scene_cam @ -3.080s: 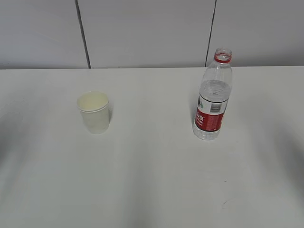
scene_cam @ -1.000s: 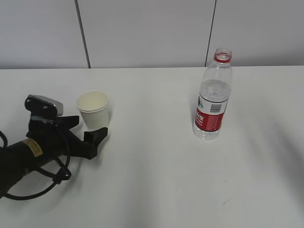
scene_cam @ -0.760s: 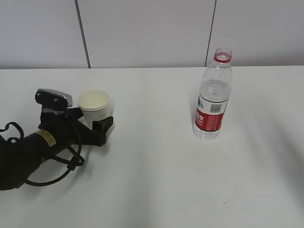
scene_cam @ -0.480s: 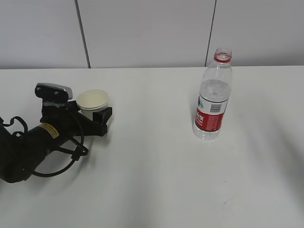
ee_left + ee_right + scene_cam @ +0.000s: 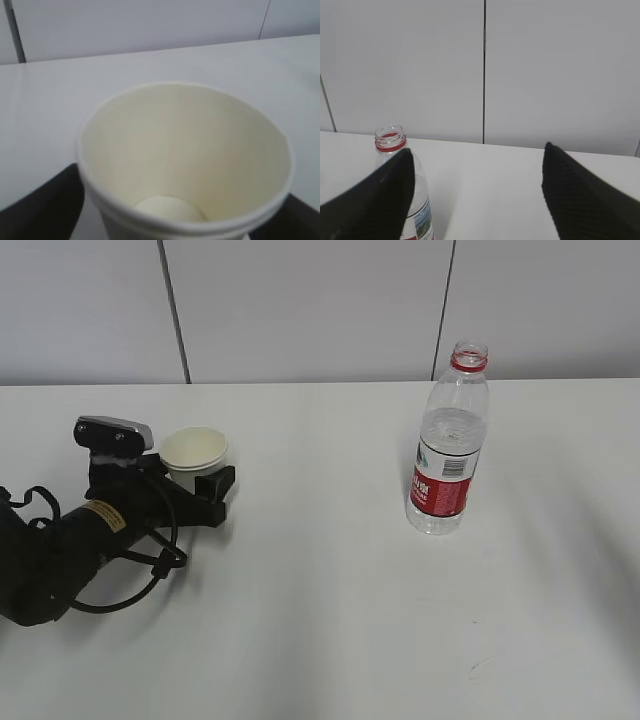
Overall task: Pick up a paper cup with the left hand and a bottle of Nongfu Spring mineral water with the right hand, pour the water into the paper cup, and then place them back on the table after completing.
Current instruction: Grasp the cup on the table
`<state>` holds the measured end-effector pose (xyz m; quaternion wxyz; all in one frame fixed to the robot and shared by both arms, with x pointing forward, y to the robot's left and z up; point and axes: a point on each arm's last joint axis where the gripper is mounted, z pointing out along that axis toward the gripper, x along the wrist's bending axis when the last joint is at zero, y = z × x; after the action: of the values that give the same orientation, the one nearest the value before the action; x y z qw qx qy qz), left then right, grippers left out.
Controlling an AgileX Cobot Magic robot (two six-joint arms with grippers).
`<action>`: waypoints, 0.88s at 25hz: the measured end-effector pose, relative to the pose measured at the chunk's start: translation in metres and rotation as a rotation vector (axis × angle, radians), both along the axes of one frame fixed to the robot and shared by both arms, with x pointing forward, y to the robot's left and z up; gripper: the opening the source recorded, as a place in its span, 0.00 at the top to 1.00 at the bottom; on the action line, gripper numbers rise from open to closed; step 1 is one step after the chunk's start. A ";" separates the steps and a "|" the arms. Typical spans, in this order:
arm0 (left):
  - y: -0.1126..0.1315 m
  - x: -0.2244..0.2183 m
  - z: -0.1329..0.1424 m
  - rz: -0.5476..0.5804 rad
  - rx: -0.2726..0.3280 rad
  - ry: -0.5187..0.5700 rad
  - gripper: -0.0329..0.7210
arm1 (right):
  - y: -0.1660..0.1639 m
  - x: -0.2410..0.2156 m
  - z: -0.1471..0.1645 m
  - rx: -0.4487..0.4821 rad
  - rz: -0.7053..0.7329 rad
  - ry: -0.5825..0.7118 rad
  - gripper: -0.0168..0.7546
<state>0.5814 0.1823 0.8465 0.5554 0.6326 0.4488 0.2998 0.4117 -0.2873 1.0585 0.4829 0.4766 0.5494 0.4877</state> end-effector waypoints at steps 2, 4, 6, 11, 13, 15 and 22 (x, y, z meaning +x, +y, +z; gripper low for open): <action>0.000 0.000 -0.003 0.000 0.003 0.009 0.21 | 0.000 0.000 0.000 0.000 0.000 0.000 0.22; 0.000 0.000 -0.002 0.000 0.002 0.008 0.22 | 0.000 0.000 0.000 0.000 0.000 0.000 0.22; 0.000 0.000 -0.002 0.002 0.002 0.008 0.24 | 0.000 0.000 0.000 0.000 0.000 0.000 0.22; 0.000 0.000 -0.002 0.002 0.002 0.008 0.32 | 0.000 0.000 0.000 0.000 0.000 0.000 0.22; 0.000 0.000 -0.002 0.002 0.002 0.008 0.35 | 0.000 0.000 0.000 0.000 0.000 0.000 0.22; 0.000 0.000 -0.002 0.001 0.002 0.008 0.36 | 0.000 0.000 0.000 0.000 0.000 0.000 0.22; 0.000 0.000 -0.002 0.001 0.002 0.008 0.37 | 0.000 0.003 -0.003 -0.001 0.000 0.016 0.22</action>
<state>0.5811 0.1825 0.8440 0.5528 0.6341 0.4510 0.2983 0.4143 -0.2871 1.0556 0.4785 0.4804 0.5536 0.4835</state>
